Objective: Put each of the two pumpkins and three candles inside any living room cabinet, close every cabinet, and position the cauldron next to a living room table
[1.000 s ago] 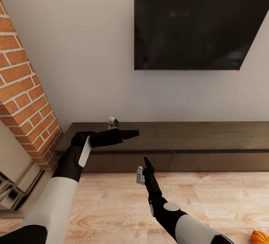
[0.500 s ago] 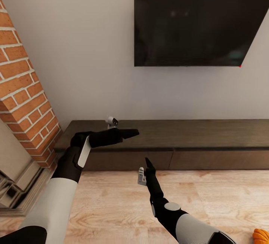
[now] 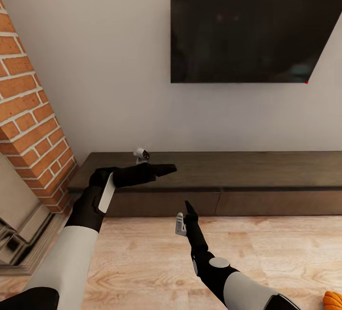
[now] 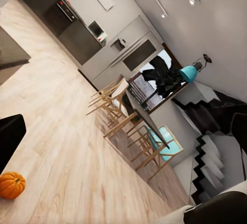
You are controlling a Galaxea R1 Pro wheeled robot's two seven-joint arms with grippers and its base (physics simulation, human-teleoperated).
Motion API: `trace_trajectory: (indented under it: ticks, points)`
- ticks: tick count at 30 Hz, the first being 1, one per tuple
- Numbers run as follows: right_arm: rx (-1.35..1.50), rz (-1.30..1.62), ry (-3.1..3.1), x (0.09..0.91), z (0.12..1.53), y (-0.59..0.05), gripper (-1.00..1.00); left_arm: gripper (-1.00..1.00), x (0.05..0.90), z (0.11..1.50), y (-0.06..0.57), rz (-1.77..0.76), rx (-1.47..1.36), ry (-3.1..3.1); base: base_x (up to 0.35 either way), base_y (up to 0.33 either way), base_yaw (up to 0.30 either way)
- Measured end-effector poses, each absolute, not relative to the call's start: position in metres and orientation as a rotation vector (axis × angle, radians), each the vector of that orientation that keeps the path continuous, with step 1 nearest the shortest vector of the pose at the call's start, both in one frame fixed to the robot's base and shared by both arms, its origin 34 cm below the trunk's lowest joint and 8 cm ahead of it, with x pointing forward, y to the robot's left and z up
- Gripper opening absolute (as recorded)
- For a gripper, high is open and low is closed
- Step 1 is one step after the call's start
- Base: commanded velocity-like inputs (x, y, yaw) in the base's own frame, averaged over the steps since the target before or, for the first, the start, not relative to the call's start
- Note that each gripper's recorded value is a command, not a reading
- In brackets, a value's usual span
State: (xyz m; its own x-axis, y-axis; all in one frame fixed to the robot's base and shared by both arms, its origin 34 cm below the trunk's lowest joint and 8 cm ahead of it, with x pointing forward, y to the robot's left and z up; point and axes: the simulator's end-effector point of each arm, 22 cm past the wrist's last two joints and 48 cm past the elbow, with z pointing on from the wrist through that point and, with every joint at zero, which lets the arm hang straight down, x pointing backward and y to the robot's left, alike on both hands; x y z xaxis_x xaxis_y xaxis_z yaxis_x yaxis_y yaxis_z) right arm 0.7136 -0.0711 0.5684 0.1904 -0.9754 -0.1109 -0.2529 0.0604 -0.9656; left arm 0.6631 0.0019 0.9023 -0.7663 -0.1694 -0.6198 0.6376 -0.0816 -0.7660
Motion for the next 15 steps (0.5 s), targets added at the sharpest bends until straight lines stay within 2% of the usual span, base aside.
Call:
trace_trajectory:
  ticks: [15]
  points:
    - [-1.434,-0.867,1.284,0.7089,0.5588,-0.0765,1.0,1.0,0.6628,0.9035,0.0018,-1.898,0.513,1.643,0.311,0.0,0.0]
